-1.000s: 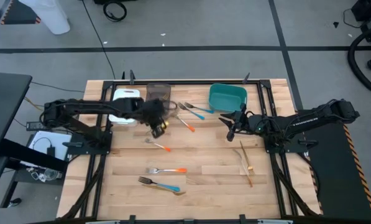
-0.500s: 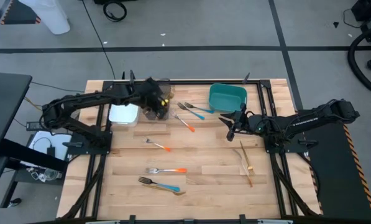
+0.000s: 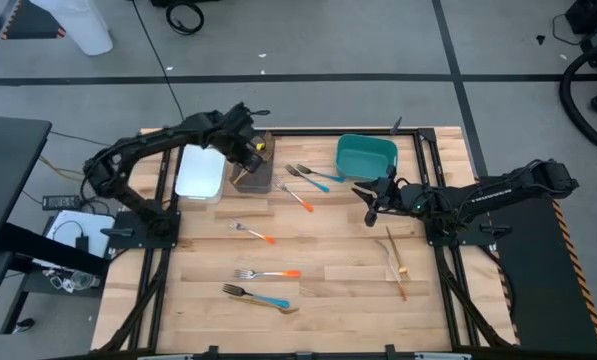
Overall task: Sort silverware by color (type)
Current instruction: Put the top left gold fork into the black bin
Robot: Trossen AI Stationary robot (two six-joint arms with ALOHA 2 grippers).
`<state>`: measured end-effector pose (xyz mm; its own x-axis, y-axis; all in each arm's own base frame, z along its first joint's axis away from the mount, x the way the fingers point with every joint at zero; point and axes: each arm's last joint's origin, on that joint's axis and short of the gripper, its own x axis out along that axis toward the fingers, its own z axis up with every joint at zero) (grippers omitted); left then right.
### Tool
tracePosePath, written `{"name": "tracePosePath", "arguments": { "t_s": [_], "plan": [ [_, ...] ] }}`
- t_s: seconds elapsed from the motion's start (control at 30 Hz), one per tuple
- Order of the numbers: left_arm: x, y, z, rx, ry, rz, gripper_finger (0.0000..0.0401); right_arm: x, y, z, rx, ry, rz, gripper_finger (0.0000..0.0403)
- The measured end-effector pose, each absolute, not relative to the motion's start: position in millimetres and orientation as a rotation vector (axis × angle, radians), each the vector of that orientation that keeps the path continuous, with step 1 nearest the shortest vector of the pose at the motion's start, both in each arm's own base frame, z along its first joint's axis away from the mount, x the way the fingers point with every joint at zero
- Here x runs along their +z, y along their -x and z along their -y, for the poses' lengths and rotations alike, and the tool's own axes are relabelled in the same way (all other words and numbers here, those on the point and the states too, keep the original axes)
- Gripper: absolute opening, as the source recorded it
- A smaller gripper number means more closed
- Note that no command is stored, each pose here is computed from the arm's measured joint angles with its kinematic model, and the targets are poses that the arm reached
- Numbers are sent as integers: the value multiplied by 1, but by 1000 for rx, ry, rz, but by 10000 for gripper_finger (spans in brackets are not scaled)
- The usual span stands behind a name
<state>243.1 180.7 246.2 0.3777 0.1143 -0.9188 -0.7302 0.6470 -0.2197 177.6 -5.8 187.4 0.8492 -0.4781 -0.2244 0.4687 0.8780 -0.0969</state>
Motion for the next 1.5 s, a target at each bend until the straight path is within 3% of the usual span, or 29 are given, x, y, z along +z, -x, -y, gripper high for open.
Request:
{"name": "tracePosePath", "arguments": {
  "t_s": [0.43, 0.97, 1.13, 1.37, 1.5],
  "plan": [
    [243, -267, -219, 524, 691, -1354, 29, 188, -178, 6, -505, 57, -249, 91],
    [212, -279, -230, 496, 611, -1457, 33, 187, -177, 6, -505, 59, -254, 91],
    [212, -282, -229, 493, 595, -1440, 60, 187, -177, 6, -505, 57, -253, 91],
    [213, -284, -228, 491, 546, -1443, 134, 187, -177, 6, -504, 58, -254, 91],
    [230, -288, -228, 493, 452, -1413, 153, 187, -177, 6, -504, 57, -257, 91]
  ]
}}
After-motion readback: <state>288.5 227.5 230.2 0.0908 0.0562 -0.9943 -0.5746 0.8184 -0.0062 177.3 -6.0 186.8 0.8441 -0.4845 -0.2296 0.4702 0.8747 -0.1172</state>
